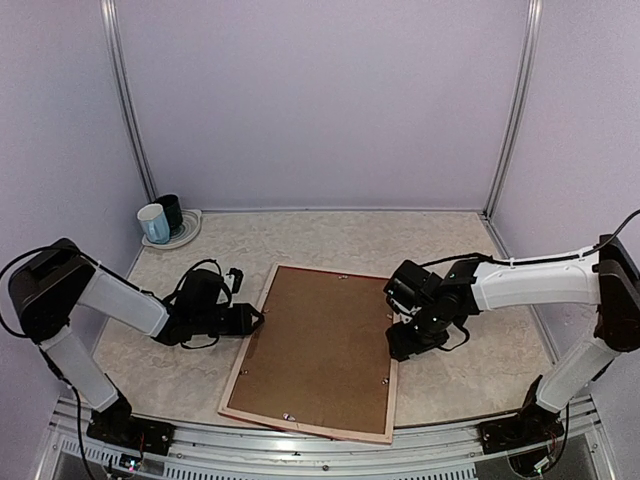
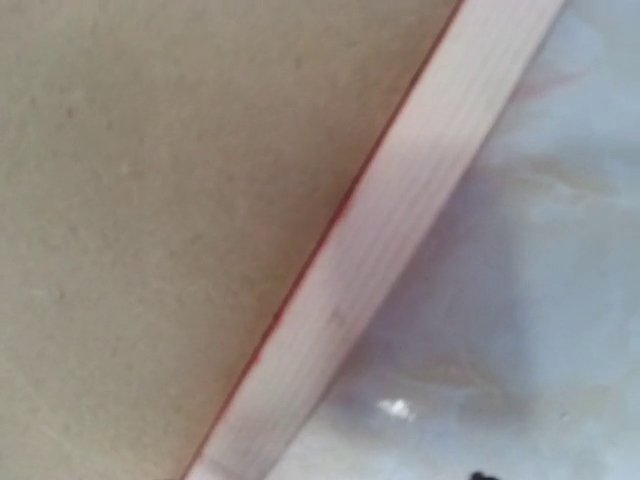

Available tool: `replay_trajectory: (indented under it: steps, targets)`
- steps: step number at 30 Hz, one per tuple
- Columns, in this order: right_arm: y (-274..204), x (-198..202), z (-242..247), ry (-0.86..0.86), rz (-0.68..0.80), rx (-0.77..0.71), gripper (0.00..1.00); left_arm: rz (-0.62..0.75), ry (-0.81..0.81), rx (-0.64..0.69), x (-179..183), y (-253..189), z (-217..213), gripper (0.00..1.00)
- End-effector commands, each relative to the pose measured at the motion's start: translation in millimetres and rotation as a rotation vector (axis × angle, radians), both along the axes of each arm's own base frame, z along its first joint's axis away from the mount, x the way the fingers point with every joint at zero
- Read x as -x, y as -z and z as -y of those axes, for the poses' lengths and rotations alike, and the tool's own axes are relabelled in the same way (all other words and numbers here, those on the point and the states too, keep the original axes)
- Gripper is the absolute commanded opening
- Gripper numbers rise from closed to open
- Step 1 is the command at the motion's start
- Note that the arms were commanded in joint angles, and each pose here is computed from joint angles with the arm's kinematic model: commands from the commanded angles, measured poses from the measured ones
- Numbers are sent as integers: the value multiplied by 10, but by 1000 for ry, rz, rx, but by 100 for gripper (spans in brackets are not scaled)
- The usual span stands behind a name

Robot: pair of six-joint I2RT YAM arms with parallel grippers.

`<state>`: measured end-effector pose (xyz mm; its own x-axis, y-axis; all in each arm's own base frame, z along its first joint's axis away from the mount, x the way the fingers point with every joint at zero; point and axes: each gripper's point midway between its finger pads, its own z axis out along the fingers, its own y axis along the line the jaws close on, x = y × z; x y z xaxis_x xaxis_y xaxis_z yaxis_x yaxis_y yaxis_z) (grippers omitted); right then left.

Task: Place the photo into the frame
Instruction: Press the fastener onto the backboard, then rotate the photo frame at the center of the board.

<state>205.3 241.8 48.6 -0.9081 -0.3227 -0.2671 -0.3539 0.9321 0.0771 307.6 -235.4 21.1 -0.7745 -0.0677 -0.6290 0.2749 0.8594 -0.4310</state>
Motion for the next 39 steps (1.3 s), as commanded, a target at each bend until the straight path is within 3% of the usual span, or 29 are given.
replay_trajectory:
  steps: [1,7,16,19,22,30,39]
  targets:
    - [-160,-152,-40,-2,65,11,66,-147,18,-99,342,350,-228,46]
    - [-285,-377,-79,-13,121,22,78,-104,21,-61,309,147,-191,65]
    - [-506,-835,-46,6,192,-79,85,-63,-61,-27,508,-279,-289,84]
    - [-569,-997,-6,21,213,-112,87,-40,-80,-24,709,-483,-312,99]
    - [-614,-1163,31,31,232,-126,89,-56,-90,1,989,-638,-349,99]
    - [-663,-1667,29,34,272,-131,90,-221,-9,115,1785,-550,-271,99]
    - [-535,-2170,119,68,263,-187,90,-322,61,173,2324,-706,-48,99]
